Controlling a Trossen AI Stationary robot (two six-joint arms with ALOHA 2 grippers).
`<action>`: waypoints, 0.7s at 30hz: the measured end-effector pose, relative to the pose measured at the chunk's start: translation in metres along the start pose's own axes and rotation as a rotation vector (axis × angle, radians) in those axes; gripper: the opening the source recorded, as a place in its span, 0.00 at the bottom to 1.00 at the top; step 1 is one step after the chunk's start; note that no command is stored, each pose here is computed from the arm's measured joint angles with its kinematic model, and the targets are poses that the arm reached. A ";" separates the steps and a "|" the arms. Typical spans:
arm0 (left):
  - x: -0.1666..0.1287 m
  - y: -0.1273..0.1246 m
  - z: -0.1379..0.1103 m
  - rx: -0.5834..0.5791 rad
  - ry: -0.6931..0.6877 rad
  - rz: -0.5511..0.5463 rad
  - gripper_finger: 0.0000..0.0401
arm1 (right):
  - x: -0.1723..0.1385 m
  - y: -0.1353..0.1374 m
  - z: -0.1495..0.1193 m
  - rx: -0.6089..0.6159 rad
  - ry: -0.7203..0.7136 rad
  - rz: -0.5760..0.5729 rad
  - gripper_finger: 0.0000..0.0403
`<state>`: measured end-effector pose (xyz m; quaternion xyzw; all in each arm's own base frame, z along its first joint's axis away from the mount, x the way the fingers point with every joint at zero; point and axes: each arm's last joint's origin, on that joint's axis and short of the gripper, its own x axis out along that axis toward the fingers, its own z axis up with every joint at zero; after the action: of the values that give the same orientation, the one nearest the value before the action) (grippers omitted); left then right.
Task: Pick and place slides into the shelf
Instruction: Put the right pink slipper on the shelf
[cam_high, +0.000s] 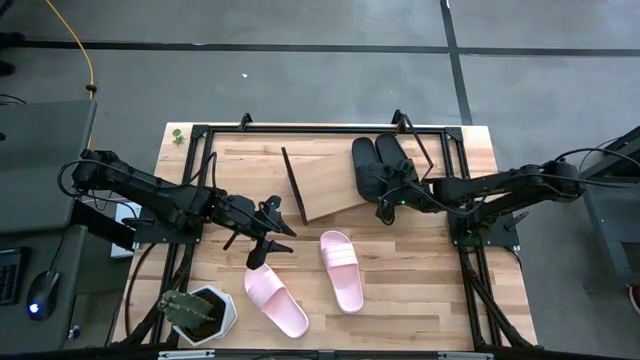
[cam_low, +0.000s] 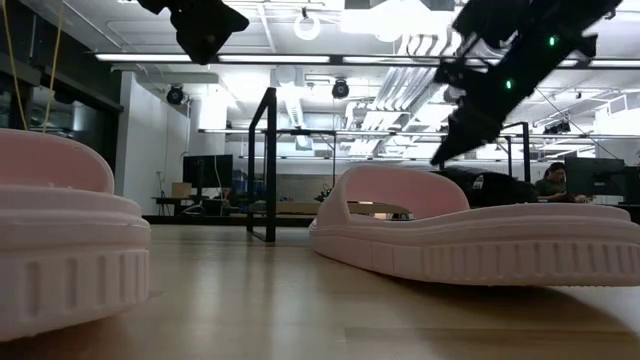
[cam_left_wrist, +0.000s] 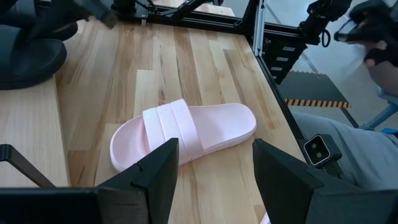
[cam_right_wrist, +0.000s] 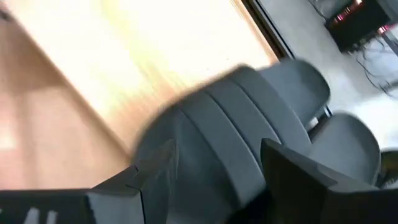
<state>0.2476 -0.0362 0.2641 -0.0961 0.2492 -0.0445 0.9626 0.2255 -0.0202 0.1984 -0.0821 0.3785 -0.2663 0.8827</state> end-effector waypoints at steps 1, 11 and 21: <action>0.000 0.000 0.000 0.000 0.000 0.000 0.47 | -0.003 0.002 0.004 -0.005 -0.007 0.009 0.55; 0.000 0.000 0.000 0.000 0.000 0.000 0.47 | -0.027 0.015 0.030 0.084 -0.043 0.134 0.55; 0.000 0.000 0.000 -0.009 0.001 0.000 0.47 | -0.034 0.028 0.030 0.150 -0.019 0.362 0.55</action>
<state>0.2475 -0.0363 0.2640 -0.1007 0.2497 -0.0435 0.9621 0.2390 0.0193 0.2307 0.0509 0.3577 -0.1298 0.9234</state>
